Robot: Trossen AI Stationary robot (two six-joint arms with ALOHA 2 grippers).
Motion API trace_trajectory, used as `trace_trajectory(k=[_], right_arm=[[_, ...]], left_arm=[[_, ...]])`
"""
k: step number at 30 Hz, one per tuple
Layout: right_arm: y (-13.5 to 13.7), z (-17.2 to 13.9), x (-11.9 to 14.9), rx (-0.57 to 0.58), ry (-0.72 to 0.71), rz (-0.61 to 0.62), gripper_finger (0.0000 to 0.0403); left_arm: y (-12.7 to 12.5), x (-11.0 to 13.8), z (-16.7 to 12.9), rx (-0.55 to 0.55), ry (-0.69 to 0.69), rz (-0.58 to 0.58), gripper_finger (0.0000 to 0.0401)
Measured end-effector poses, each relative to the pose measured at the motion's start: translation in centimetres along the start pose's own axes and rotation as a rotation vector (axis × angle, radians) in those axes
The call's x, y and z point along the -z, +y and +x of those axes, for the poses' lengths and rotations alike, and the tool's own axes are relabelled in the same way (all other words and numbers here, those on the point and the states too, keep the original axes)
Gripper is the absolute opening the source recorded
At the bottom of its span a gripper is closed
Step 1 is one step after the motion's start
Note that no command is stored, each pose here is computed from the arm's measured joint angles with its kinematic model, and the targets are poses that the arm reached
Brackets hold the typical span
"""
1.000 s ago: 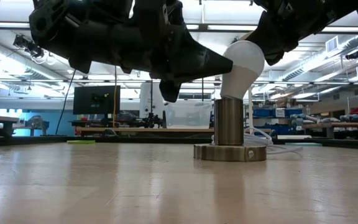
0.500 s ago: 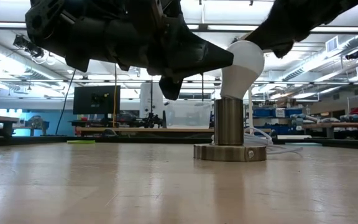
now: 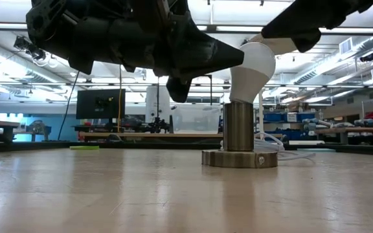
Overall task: Screw lightbulb
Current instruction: Insert the lightbulb into the lamp
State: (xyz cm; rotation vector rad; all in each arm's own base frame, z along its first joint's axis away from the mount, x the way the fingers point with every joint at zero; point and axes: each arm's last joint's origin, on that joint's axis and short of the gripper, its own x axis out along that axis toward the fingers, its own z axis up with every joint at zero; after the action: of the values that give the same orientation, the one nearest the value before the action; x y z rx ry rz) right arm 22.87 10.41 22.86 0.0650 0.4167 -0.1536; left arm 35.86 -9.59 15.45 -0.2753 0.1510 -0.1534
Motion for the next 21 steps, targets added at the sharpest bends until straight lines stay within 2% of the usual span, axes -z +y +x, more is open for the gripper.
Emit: trace_trajectory(k=[4, 7, 12, 17, 21], right_arm=[[-0.3, 0.2, 0.0, 0.009, 0.005, 0.005, 0.0001], [-0.4, 0.4, -0.1, -0.034, 0.023, 0.008, 0.0001], [-0.6, 0.5, -0.2, -0.050, 0.029, 0.016, 0.0001], [-0.8, 0.6, -0.2, -0.062, 0.032, 0.017, 0.0000], [-0.9, 0.8, -0.4, -0.083, 0.032, 0.025, 0.0000]], left_arm=[[0.0, 0.0, 0.0, 0.002, -0.003, 0.000, 0.0000], [0.0, -0.1, -0.1, 0.002, -0.003, 0.004, 0.0000], [-0.4, -1.5, -0.9, -0.005, 0.006, 0.041, 0.0000], [0.2, -1.5, -2.7, -0.140, 0.088, 0.102, 0.0000], [1.8, -0.3, -3.4, -0.192, 0.130, 0.063, 0.0000]])
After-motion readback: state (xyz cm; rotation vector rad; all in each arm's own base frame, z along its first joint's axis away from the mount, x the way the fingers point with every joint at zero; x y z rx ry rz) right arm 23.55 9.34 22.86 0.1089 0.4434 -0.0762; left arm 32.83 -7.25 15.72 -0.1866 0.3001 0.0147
